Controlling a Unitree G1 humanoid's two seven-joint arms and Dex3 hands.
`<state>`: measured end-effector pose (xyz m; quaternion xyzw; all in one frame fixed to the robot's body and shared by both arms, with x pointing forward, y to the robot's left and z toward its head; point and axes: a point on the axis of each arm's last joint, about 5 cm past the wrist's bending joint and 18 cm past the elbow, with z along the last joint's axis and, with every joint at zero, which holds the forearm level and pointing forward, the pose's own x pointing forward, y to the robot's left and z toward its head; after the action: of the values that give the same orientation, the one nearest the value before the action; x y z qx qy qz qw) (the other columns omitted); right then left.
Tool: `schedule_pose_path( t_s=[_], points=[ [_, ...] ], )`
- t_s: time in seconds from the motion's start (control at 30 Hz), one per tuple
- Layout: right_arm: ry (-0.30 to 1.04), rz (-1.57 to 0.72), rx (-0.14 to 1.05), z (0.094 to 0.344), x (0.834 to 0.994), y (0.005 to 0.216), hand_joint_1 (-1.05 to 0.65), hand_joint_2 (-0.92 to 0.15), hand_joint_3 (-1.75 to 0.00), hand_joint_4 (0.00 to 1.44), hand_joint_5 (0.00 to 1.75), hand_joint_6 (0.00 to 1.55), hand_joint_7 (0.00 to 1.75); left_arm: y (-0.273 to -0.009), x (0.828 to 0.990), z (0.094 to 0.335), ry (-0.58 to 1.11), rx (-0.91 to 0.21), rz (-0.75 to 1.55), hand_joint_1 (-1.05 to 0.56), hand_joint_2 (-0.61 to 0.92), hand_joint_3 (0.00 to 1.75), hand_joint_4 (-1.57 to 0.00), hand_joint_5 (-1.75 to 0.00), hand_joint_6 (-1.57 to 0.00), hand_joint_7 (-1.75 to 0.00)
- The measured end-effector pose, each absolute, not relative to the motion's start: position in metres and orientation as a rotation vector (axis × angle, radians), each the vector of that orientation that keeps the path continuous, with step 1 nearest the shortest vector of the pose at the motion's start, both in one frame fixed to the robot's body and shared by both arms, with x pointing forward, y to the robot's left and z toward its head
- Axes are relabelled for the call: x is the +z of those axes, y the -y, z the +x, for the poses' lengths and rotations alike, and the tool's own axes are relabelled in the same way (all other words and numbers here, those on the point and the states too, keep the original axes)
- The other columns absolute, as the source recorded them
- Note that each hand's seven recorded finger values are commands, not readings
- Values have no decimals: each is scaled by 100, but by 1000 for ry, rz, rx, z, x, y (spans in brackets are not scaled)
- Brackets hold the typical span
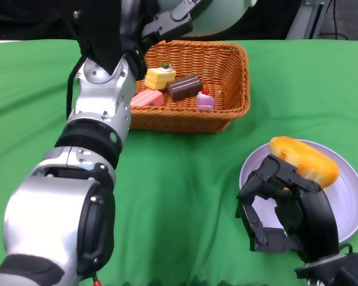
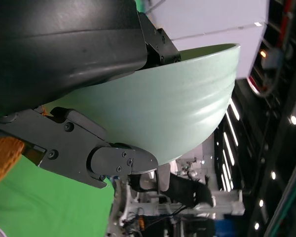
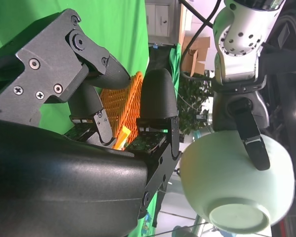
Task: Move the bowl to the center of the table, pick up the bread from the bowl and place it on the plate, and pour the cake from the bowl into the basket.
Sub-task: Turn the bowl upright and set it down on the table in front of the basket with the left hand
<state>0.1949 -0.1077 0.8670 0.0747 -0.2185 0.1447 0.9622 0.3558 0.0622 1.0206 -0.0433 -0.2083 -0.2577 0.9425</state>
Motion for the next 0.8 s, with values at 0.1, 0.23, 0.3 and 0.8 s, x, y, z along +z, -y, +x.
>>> schedule_pose_path(
  t_s=[0.1,0.23,0.3,0.8],
  points=[
    [443,151,293,195,867,108,-1,-36,-131,73,170,63,150,-64,1023,353,527,-548,28,-24,92,48,-72,-175,-67,-143],
    [442,151,294,195,867,108,-2,-36,-131,74,171,63,150,-68,1025,350,635,-564,180,-22,92,52,-75,-175,-71,-134],
    [440,151,293,195,867,108,-3,-36,-130,74,171,63,150,-71,1026,349,690,-553,272,-21,91,53,-74,-175,-71,-134],
    [441,145,288,196,867,109,-3,-35,-132,74,171,62,151,-99,996,343,1045,-335,960,-19,91,27,-66,-175,-49,-171]
  ],
)
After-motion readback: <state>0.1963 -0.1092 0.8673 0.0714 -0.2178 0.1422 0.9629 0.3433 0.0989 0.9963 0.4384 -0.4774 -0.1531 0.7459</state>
